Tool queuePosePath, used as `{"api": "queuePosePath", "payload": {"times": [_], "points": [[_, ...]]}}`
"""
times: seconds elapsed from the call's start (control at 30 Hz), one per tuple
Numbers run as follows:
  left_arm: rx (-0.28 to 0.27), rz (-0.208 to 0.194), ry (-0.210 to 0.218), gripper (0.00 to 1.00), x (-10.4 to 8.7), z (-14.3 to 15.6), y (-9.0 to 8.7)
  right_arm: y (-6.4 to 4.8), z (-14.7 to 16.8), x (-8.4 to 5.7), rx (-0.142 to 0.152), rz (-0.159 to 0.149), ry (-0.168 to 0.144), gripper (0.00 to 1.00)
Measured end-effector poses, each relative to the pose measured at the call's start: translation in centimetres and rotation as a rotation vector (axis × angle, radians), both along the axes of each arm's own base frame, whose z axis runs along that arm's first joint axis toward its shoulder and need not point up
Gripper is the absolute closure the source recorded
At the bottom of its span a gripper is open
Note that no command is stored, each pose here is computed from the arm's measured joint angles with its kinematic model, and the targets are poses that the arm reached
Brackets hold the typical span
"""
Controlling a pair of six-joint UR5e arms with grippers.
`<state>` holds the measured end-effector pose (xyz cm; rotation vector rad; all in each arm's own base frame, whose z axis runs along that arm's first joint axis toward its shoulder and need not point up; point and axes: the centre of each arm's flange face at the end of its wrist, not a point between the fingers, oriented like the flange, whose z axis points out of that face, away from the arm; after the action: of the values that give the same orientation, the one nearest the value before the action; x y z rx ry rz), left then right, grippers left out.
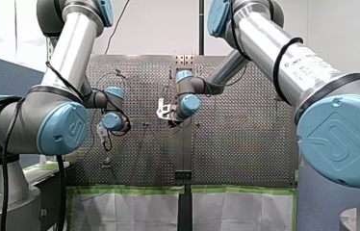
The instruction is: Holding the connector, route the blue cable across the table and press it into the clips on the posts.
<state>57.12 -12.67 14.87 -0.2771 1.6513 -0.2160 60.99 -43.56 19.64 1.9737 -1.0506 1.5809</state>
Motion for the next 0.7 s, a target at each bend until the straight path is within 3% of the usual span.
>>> {"api": "queuePosePath", "payload": {"times": [0.2, 0.43, 0.47, 0.53, 0.57, 0.6, 0.67, 0.7], "points": [[-0.002, -0.001, -0.017, 1.0, 0.8, 0.7, 0.3, -1.3, 0.3, -0.6, -0.006, -0.006, -0.021, 1.0], [0.003, 0.002, -0.007, 1.0, 0.8, 0.7, 0.5, -2.0, 0.8, -0.7, -0.016, -0.01, -0.028, 1.0], [0.005, 0.002, -0.004, 0.93, 0.8, 0.6, 0.5, -2.1, 0.8, -0.7, -0.017, -0.011, -0.029, 1.0], [0.007, 0.002, 0.001, 0.93, 0.7, 0.6, 0.5, -2.3, 0.8, -0.8, -0.016, -0.016, -0.03, 1.0], [0.009, 0.003, 0.005, 0.66, 0.7, 0.6, 0.4, -2.4, 0.8, -0.9, -0.016, -0.018, -0.03, 1.0], [0.01, 0.004, 0.006, 0.66, 0.7, 0.6, 0.4, -2.6, 0.8, -1.1, -0.016, -0.021, -0.03, 1.0], [0.011, 0.009, 0.014, 0.18, 0.6, 0.5, 0.4, -2.9, 0.8, -1.3, -0.016, -0.027, -0.03, 1.0], [0.012, 0.012, 0.019, 0.18, 0.5, 0.5, 0.4, -3.1, 0.8, -1.4, -0.016, -0.03, -0.03, 1.0]]}}
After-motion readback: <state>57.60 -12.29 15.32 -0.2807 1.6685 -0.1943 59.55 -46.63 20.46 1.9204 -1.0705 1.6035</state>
